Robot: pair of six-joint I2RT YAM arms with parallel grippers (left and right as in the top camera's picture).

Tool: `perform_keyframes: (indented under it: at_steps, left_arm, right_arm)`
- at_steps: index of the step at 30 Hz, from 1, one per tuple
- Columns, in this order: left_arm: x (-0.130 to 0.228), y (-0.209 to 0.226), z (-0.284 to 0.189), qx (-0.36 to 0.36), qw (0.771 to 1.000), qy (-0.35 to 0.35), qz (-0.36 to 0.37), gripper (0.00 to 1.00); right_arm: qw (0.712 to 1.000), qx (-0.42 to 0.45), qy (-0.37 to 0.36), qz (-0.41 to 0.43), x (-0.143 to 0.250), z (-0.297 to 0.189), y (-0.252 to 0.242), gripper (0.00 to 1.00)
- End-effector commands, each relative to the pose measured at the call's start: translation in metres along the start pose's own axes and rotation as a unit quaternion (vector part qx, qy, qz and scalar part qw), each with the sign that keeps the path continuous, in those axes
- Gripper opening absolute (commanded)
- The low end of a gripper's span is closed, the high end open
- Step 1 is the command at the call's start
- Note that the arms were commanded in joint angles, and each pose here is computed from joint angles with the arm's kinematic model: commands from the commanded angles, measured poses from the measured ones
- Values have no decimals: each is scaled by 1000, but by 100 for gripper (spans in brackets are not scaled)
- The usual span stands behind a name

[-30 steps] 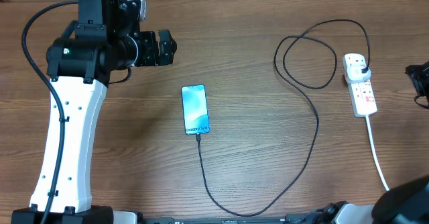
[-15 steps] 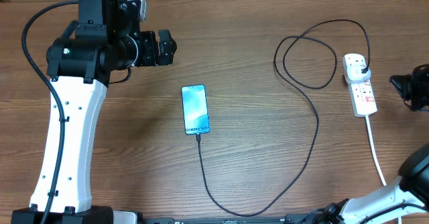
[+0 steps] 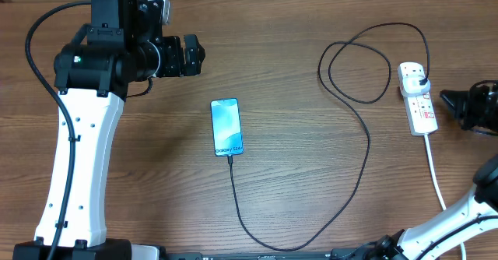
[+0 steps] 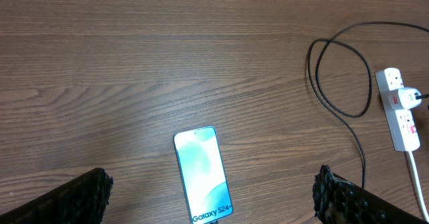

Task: Plug charger to phone and switch on socket
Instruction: 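Press the power strip switch beside the charger with the right gripper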

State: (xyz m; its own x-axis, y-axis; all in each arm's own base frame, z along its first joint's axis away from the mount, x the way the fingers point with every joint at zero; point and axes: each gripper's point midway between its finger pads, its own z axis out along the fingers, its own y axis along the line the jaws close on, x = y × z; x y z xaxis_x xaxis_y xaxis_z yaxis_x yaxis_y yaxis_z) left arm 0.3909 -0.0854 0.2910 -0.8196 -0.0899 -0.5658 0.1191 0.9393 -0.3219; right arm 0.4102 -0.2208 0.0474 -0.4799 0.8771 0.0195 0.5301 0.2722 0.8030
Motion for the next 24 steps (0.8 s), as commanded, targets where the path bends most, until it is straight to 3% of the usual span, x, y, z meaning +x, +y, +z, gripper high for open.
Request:
perform_keyframes:
  at_steps: [1, 24]
  left_arm:
    - [-2, 3, 0, -4, 1000, -1, 8, 100]
    - [-2, 3, 0, -4, 1000, -1, 8, 100]
  right_arm:
    - [1000, -7, 14, -2, 9, 15, -7, 4]
    - [1000, -9, 19, -22, 29, 41, -15, 4]
